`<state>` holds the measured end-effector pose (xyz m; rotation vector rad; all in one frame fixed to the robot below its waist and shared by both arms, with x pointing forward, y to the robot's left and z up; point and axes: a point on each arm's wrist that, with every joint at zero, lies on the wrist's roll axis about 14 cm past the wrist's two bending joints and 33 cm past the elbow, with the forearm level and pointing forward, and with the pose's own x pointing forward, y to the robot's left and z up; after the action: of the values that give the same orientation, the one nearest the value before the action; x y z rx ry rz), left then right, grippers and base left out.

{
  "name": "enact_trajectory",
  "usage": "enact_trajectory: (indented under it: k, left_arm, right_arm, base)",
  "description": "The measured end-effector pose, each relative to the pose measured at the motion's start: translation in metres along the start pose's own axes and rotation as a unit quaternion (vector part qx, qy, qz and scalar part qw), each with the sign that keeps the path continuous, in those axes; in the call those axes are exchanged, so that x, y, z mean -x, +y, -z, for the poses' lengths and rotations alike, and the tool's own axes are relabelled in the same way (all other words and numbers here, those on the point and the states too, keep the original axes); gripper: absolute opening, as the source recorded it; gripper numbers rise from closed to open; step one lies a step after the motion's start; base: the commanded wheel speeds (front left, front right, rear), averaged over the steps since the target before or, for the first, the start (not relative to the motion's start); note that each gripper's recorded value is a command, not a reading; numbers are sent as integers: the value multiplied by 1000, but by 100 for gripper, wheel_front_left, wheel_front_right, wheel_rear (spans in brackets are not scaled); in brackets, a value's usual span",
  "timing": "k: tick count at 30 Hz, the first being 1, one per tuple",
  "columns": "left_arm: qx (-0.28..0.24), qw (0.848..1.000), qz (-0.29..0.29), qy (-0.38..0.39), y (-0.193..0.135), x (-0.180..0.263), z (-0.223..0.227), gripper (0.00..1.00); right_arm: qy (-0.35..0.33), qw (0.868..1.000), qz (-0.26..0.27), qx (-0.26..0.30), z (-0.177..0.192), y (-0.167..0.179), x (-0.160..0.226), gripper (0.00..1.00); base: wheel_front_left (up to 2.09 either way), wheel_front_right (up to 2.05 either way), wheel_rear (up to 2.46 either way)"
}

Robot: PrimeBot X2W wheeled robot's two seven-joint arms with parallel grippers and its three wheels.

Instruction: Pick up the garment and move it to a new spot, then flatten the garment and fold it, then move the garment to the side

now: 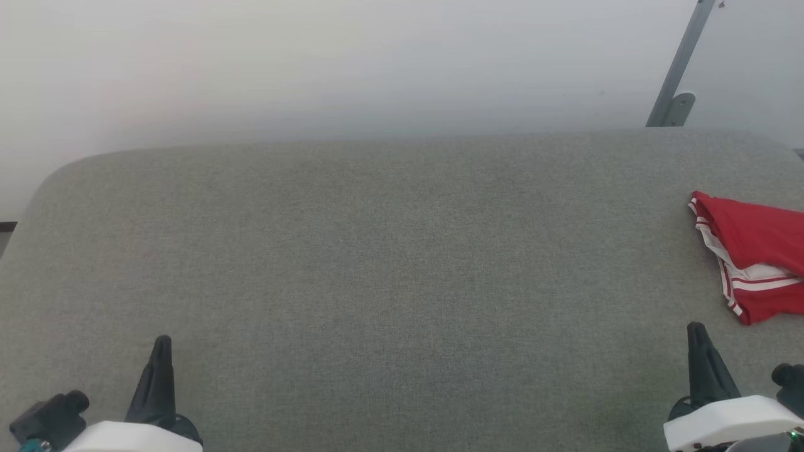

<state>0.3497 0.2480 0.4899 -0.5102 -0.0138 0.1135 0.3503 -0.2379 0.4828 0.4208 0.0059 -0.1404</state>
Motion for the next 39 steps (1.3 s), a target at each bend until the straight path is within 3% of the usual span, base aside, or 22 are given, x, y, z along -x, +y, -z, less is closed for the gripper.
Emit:
enact_trajectory:
  k: [17,39]
  left_arm:
    - [123,992,-7,11,-7,-8,5,0]
    - [256,967,-4,22,-18,-16,9,0]
  right_arm:
    - [5,991,2,-136,-2,7,-9,0]
    - [22,960,-4,-278,2,16,-16,0]
  base:
    - [0,0,0]
    - [0,0,0]
